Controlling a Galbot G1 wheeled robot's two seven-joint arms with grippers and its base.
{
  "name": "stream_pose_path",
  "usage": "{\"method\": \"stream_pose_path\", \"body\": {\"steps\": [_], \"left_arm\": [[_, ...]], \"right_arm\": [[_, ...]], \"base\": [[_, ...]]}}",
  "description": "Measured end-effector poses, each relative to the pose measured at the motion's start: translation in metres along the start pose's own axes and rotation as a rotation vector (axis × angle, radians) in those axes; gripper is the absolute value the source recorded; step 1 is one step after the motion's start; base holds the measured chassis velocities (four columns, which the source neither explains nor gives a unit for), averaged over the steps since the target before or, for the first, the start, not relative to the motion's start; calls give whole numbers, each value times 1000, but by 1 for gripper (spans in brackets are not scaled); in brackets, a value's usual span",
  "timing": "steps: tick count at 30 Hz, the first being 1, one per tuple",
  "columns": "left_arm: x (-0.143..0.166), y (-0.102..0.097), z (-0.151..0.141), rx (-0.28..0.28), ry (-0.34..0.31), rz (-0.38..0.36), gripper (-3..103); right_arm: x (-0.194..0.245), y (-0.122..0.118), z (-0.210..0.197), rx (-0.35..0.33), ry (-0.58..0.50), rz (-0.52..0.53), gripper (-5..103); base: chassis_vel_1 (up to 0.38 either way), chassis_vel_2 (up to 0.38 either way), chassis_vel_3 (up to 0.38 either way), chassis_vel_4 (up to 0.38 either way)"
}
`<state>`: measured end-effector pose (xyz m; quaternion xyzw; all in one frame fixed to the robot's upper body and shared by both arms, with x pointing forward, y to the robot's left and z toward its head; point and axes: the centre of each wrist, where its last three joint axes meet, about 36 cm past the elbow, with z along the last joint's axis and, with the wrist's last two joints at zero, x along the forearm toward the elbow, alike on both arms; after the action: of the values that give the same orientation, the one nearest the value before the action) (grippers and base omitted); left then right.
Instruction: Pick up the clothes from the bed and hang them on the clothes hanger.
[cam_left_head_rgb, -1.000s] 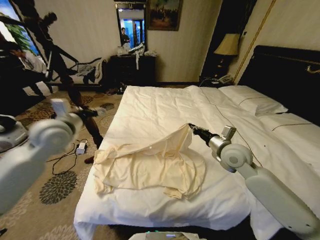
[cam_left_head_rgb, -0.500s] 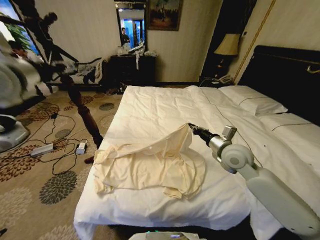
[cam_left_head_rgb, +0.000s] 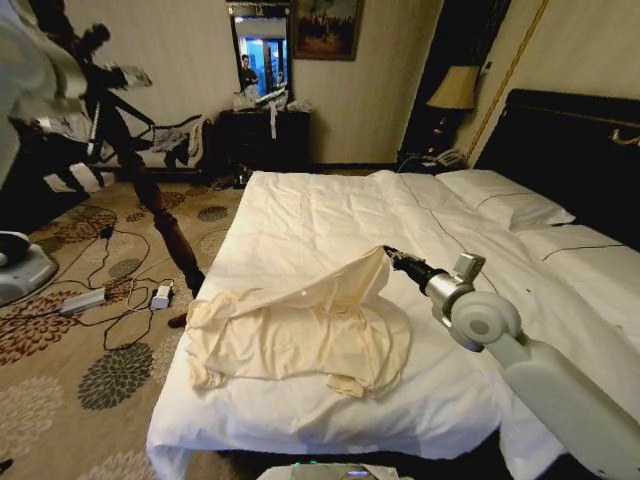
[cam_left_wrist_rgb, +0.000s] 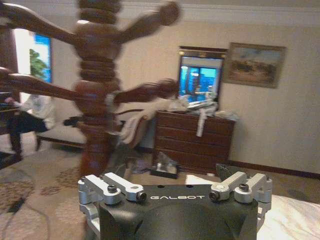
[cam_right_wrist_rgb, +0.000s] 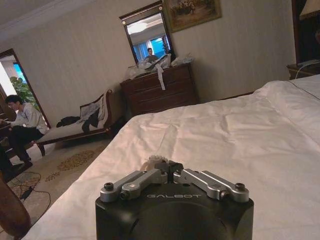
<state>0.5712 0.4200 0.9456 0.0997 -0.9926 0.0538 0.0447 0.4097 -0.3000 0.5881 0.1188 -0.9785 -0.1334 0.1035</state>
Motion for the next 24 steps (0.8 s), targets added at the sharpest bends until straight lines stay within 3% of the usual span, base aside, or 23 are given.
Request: {"method": "stream_pose_path", "body": {"steps": [7,15,24], "left_arm": [[-17,35,9,9,27,-69,100],[-38,58,23,31,66,-102,100],[-66,49,30,65,122,-93,100]], "right_arm": [[2,1,0,5,-4,-2,0],[5,4,2,9,2,-8,0],[4,4,0,5,-3,-9,0]], "base": [[0,0,0,0],[0,0,0,0],[0,0,0,0]]}}
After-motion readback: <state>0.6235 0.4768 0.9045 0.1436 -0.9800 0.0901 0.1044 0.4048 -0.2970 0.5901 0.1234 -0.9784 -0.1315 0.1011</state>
